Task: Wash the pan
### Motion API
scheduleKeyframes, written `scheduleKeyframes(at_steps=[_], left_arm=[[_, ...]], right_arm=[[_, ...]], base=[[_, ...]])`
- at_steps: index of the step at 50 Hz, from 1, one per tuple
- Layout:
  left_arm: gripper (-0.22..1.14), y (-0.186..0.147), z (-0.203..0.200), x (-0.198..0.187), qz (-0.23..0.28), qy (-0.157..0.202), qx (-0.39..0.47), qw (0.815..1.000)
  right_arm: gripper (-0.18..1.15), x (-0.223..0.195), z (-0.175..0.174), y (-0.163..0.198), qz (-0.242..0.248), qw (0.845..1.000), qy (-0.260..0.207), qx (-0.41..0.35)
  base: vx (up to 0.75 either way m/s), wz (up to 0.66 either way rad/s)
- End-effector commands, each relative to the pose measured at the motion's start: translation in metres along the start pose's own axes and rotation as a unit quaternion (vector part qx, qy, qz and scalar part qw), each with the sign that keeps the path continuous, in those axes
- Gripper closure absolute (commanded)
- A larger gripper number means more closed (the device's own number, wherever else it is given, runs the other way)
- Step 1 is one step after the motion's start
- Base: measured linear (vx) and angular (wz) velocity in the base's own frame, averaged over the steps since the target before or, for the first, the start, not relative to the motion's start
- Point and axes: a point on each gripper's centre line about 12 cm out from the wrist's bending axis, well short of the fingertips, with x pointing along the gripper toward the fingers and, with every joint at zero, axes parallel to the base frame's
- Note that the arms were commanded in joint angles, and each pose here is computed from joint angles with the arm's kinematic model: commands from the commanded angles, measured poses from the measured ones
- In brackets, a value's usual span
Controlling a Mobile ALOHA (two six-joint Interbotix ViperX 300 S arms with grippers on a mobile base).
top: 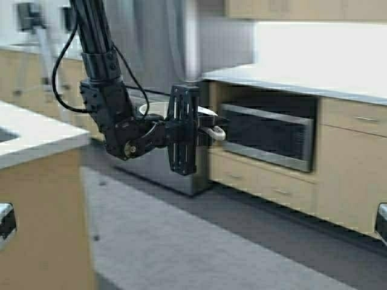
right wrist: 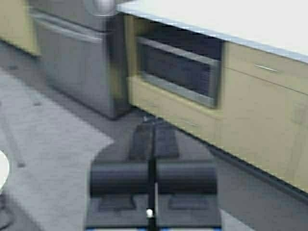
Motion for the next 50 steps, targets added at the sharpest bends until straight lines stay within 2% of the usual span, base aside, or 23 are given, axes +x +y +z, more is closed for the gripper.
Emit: scheduleKeyframes(at_steps=[1,15,29,42,45,50], left_arm=[[0.89,-0.024,0.002,0.009,-0.040,-0.001,0.014,0.999],[0.89,-0.021,0.001,0.011,-0.038,0.001,0.014,0.999],[0.89,-0.020,-0.002,0.005,-0.031,0.007,0.014,0.999],[0.89,-0.012,-0.002,0.005,-0.024,0.060,0.027,0.998],[0.89,-0.010,0.006,0.003,-0.020,0.055,0.023,0.998],[0.89,-0.004,0.030,-0.002,-0.011,0.026,0.009,1.000]], right_arm=[[0.90,0.000,0.008,0.000,0.001,1.000,-0.014,-0.001],[0.90,-0.002,0.008,0.000,0.001,1.000,-0.016,0.002],[0.90,-0.002,0.010,0.000,0.001,1.000,-0.019,0.005],[0.90,-0.006,0.009,0.000,0.001,1.000,-0.023,0.003],[0.90,-0.006,0.007,0.000,0.001,1.000,-0.020,0.003],[0.90,-0.006,0.006,0.000,0.001,1.000,-0.018,0.004]], base=[[0.08,0.75],[0.08,0.74],[0.10,0.48],[0.14,0.46],[0.17,0.47],[0.17,0.42]])
